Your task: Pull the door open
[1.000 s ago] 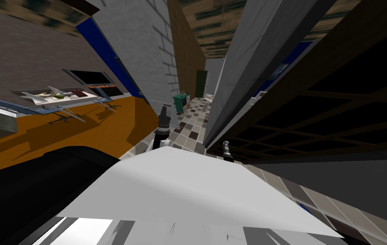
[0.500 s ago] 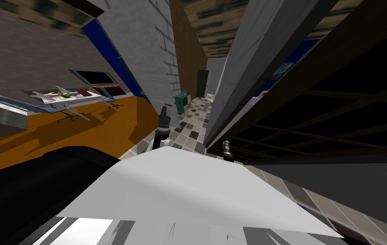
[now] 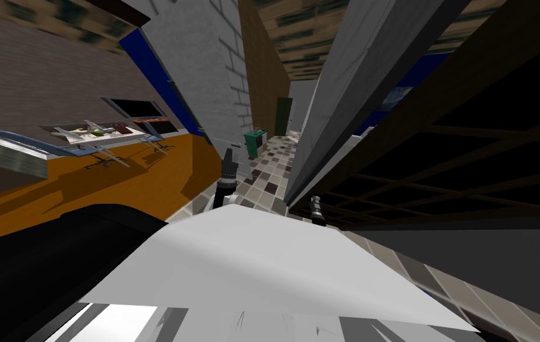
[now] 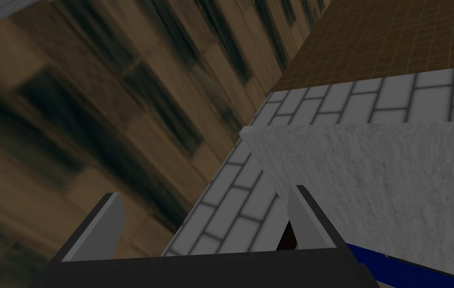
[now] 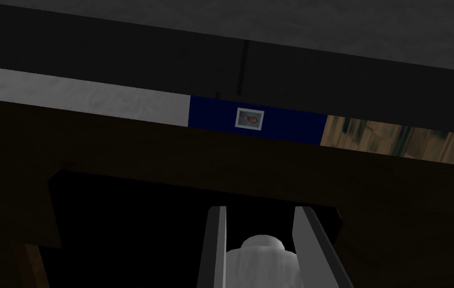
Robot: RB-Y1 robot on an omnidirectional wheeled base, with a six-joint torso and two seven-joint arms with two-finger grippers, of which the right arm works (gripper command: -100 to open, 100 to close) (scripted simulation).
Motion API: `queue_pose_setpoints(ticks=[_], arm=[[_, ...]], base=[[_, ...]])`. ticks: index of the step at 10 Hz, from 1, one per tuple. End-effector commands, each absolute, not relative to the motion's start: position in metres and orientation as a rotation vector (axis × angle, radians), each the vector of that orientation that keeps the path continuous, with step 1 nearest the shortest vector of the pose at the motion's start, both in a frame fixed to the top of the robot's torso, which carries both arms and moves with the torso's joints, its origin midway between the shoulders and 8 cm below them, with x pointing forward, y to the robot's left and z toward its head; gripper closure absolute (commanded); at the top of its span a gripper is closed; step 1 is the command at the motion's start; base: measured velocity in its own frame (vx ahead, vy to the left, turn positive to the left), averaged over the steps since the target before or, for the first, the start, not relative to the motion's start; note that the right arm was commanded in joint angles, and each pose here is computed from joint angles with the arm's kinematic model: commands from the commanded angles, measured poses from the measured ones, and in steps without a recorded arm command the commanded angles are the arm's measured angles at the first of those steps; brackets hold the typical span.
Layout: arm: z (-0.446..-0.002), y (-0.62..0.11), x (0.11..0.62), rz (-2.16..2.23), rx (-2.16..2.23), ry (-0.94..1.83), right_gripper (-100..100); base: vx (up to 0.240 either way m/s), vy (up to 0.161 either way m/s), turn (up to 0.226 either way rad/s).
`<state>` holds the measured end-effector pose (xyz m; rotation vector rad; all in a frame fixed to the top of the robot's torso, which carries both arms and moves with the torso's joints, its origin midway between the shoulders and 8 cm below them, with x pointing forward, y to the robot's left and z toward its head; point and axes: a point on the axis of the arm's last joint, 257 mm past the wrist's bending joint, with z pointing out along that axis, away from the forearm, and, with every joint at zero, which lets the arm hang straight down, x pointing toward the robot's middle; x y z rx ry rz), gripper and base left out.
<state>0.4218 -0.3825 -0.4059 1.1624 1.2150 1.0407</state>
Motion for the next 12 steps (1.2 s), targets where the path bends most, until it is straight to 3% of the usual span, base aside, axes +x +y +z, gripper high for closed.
queue_pose_setpoints(ticks=[1,12], arm=[[-0.3997,-0.3996,0.4227,1.060,1.196,1.166,100],[-0.3986,-0.3994,0.4259,1.257,1.390,1.002,100]], base=[[-0.029,-0.009,0.052],[-0.028,-0.018,0.042]])
